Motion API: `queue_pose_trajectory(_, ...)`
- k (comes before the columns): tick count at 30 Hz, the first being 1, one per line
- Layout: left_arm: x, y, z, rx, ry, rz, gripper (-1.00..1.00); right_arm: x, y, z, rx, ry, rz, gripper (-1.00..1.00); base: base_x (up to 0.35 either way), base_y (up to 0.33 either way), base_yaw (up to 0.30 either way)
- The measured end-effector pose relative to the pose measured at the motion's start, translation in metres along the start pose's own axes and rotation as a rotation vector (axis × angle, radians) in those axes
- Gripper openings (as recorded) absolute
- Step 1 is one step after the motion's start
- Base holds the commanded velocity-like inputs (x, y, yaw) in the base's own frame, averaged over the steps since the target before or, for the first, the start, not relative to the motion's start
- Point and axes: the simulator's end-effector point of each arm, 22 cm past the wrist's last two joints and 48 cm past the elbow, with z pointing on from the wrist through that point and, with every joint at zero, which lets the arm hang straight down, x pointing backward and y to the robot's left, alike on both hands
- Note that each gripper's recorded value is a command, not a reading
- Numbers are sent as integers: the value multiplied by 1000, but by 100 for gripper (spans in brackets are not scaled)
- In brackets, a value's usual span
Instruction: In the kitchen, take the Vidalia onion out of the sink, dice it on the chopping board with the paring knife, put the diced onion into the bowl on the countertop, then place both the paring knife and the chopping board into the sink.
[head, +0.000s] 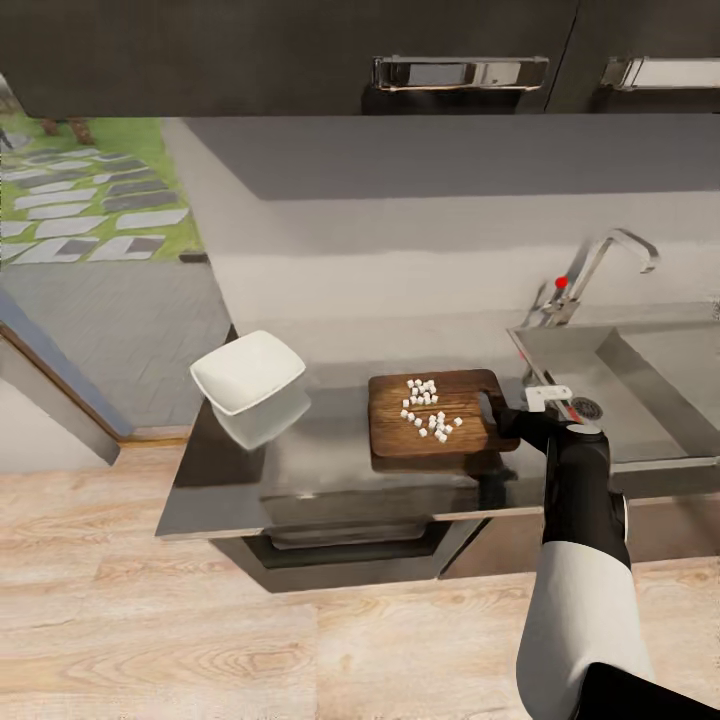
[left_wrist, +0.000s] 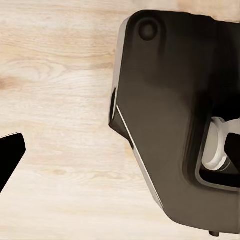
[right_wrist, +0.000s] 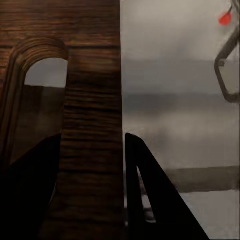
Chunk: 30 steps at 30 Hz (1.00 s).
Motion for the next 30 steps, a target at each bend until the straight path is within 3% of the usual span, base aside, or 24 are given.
queue_pose_trajectory(9, -4, -1, 2, 2, -15, -1, 100, -8, -1, -6, 0, -15, 1, -100, -74, 18, 0)
queue_pose_trajectory(30, -12, -2, 8, 6, -48, -3, 100, -26, -2, -20, 4, -47, 1, -100, 100, 186, 0)
